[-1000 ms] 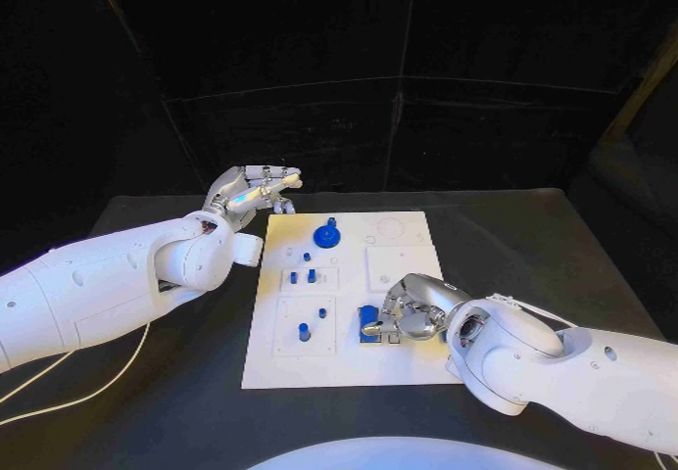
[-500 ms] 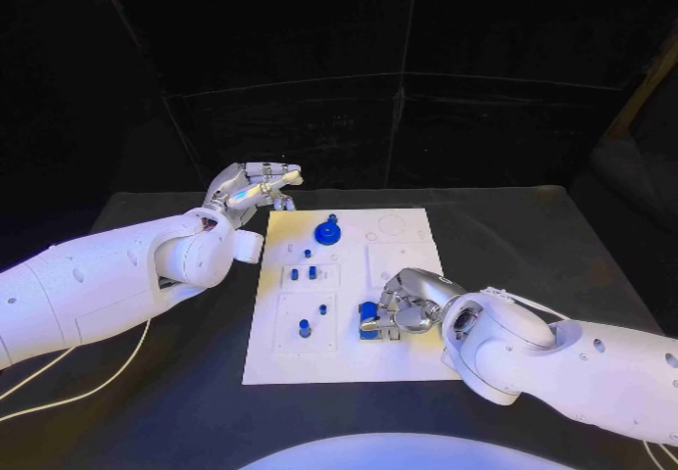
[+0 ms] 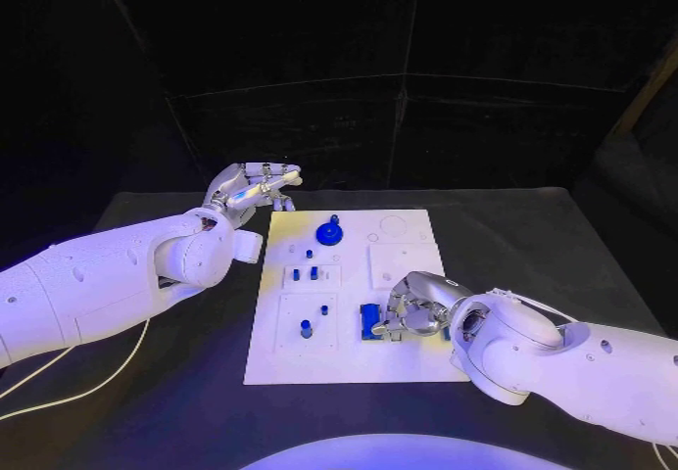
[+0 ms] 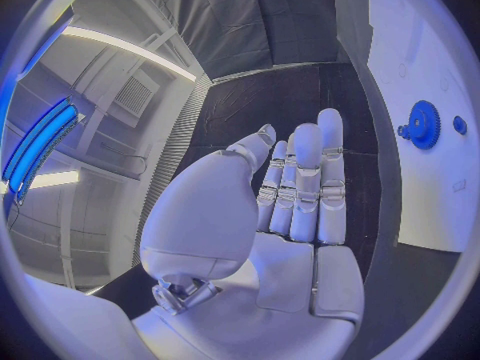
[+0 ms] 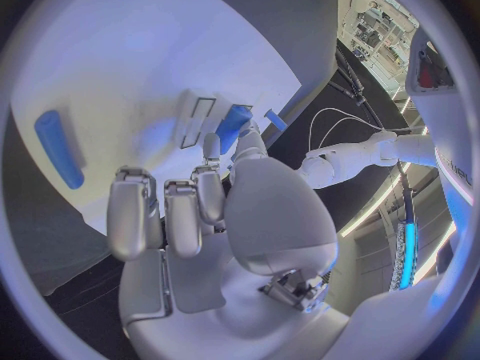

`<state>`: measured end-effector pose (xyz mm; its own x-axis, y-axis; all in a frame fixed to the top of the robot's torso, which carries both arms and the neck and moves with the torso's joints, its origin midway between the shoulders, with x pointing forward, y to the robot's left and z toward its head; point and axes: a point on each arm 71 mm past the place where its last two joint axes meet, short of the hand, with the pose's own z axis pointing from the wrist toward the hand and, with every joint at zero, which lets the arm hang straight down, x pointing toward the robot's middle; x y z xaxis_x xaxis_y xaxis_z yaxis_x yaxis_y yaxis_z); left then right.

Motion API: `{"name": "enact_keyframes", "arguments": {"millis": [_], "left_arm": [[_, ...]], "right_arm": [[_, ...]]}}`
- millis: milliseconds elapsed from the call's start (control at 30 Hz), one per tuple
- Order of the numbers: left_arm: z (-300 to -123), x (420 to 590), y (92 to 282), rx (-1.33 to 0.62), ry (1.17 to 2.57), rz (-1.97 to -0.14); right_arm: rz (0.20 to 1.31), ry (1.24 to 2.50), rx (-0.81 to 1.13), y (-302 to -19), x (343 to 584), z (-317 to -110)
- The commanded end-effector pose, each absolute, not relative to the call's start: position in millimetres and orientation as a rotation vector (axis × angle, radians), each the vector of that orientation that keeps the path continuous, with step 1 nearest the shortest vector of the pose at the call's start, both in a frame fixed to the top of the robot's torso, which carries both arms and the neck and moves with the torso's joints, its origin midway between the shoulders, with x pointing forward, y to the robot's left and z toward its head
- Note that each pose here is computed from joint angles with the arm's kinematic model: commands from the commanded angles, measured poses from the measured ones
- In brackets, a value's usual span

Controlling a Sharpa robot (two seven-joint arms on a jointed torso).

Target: Assemble the parts on the task board

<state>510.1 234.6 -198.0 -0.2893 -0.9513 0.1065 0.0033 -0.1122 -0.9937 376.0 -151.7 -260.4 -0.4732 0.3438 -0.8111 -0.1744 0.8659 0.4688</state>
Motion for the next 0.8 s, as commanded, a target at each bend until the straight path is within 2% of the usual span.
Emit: {"name": "enact_keyframes", "arguments": {"millis": [33,333,533,667,800], "left_arm": [[-196.4,509.9,234.1,-1.119,1.353,-1.532],[-196.4,509.9,234.3,-1.119,1.353,-1.533],[-196.5,510.0,234.6,-1.119,1.352,-1.532],[-196.6,510.0,235.2,-1.120,1.352,-1.530],[-196.9,510.1,235.2,-1.120,1.353,-1.530]], "right_arm": [[0.597,2.001,0.112,-152.0,375.1,-261.3],[0.620,1.966,0.132,-153.2,374.5,-258.0],[0.692,1.893,0.191,-160.8,372.5,-250.4],[0.756,1.859,0.212,-173.6,366.7,-242.1],[0.747,1.861,0.253,-197.3,367.4,-233.5]]}}
